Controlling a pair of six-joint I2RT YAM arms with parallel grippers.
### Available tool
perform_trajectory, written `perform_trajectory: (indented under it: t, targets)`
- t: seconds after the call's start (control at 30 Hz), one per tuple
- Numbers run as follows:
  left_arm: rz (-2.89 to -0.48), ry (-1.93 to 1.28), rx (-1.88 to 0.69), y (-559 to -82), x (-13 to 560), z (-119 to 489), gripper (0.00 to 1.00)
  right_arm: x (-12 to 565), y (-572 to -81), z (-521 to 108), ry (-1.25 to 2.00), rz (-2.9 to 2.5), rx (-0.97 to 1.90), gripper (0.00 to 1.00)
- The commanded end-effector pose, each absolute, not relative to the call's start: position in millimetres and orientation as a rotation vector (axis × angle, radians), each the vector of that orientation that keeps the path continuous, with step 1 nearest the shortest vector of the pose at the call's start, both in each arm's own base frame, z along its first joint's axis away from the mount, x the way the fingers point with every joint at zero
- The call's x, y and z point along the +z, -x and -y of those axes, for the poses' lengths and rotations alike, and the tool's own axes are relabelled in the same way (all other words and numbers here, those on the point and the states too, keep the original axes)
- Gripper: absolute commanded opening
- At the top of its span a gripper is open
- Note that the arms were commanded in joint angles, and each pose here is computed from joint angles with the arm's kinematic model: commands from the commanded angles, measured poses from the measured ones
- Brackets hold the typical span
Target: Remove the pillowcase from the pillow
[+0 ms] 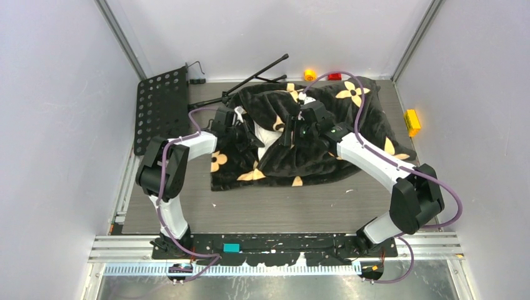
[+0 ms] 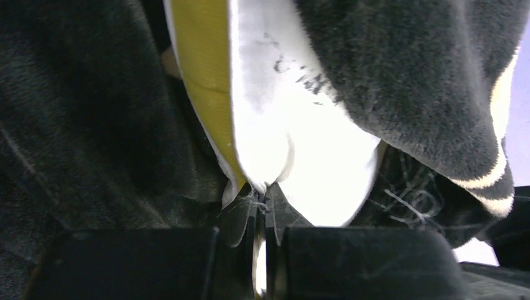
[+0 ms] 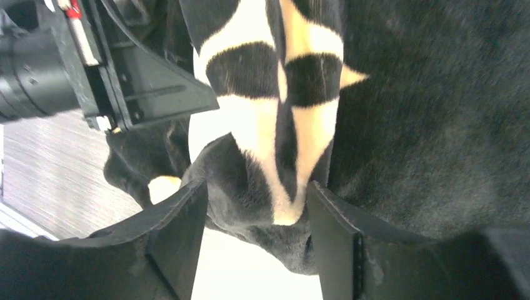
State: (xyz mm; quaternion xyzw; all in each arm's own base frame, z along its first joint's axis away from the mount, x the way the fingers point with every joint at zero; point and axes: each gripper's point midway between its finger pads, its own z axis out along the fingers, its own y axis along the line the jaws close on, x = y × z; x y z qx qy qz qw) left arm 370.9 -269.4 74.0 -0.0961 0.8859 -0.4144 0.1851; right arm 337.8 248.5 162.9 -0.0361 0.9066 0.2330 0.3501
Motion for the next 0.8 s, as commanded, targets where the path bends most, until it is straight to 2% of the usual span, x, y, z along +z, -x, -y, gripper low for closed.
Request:
perform_trajectory:
  t: [0.0,0.17,0.27,0.4,0.5,0.63,0.67,0.77]
  targets:
    - [-2.338,0.158,-1.175,-390,121,280,0.0,163,-322,-260,0.126,-2.353,0.664,0.67]
    - [-2.291,0.114,-1.18,-386,147,278,0.0,154,-298,-266,0.205,-2.355,0.603,0.71]
    - [-2.279,0.1,-1.206,-381,158,280,0.0,146,-299,-262,0.183,-2.36,0.567,0.67]
    - [-2.249,0.077,-1.227,-376,177,280,0.0,135,-297,-262,0.189,-2.382,0.558,0.49]
    - [-2.253,0.06,-1.209,-373,190,273,0.0,129,-299,-248,0.157,-2.382,0.479,0.27]
    - [-2.247,0.059,-1.188,-367,206,257,0.0,125,-307,-216,0.051,-2.363,0.355,0.06]
    - [-2.249,0.066,-1.179,-365,207,252,0.0,125,-311,-207,0.015,-2.361,0.342,0.01]
    - [-2.256,0.086,-1.152,-357,209,236,0.0,122,-320,-179,-0.09,-2.364,0.323,0.0]
